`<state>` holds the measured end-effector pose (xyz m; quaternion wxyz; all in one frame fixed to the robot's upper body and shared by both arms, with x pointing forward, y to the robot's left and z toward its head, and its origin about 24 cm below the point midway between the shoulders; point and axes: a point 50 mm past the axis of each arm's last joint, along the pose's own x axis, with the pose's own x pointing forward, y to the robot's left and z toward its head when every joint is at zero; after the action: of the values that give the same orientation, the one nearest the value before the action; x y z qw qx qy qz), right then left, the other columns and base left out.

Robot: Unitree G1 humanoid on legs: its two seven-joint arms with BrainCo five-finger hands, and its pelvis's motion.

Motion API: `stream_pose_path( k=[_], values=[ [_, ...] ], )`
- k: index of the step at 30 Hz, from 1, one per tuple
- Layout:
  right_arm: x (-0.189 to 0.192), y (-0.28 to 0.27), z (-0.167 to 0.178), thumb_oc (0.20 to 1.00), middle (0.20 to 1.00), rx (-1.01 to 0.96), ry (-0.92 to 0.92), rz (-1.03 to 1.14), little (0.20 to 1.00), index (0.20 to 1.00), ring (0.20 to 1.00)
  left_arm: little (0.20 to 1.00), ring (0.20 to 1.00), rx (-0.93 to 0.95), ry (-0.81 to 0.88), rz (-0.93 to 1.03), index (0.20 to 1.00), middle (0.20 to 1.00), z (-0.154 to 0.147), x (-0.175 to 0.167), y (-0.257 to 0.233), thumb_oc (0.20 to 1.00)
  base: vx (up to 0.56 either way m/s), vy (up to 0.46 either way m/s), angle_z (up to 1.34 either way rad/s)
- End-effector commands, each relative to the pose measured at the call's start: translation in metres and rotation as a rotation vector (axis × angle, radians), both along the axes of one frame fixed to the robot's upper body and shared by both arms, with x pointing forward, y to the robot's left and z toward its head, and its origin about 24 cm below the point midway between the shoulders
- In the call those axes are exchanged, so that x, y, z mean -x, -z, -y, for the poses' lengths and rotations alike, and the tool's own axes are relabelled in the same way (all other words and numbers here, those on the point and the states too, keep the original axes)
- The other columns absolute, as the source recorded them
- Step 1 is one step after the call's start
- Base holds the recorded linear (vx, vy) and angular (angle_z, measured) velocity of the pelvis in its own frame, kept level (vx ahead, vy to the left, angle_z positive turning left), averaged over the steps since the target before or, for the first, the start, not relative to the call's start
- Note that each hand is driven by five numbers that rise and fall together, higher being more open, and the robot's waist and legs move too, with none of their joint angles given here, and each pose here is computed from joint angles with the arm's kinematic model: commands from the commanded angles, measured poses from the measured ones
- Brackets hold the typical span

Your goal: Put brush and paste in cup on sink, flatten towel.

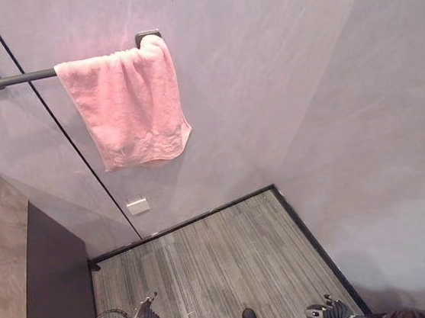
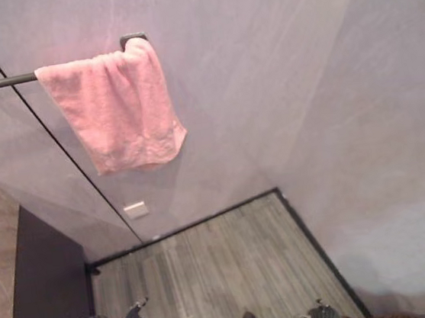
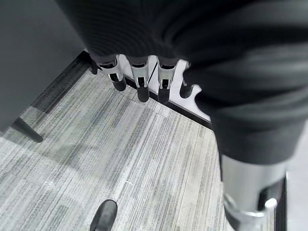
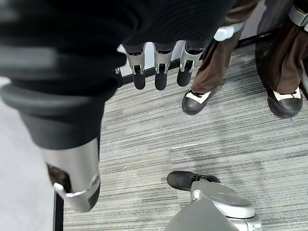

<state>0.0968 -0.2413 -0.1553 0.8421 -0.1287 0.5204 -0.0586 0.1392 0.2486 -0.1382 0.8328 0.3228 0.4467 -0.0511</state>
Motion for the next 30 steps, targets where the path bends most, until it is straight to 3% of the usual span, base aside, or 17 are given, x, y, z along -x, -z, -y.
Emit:
stream_pose_path(
  k=[1,17,30],
  values=[
    [-0.008,-0.021,0.06,1.0,1.0,0.135,0.065,0.022,1.0,1.0,1.0,1.0,1.0,0.026,-0.223,0.028,1.0,1.0,-0.024,-0.004,-0.006,1.0,0.07,0.032,0.13],
    [-0.036,-0.027,0.052,1.0,1.0,0.121,0.005,0.086,1.0,1.0,1.0,1.0,1.0,-0.041,-0.202,0.007,1.0,1.0,-0.038,-0.001,-0.009,1.0,0.04,0.082,0.0],
    [-0.064,-0.039,0.047,1.0,1.0,0.093,-0.009,0.208,1.0,1.0,1.0,1.0,1.0,-0.095,0.023,0.095,1.0,1.0,-0.037,-0.031,-0.027,1.0,0.13,0.27,0.05]
  ],
)
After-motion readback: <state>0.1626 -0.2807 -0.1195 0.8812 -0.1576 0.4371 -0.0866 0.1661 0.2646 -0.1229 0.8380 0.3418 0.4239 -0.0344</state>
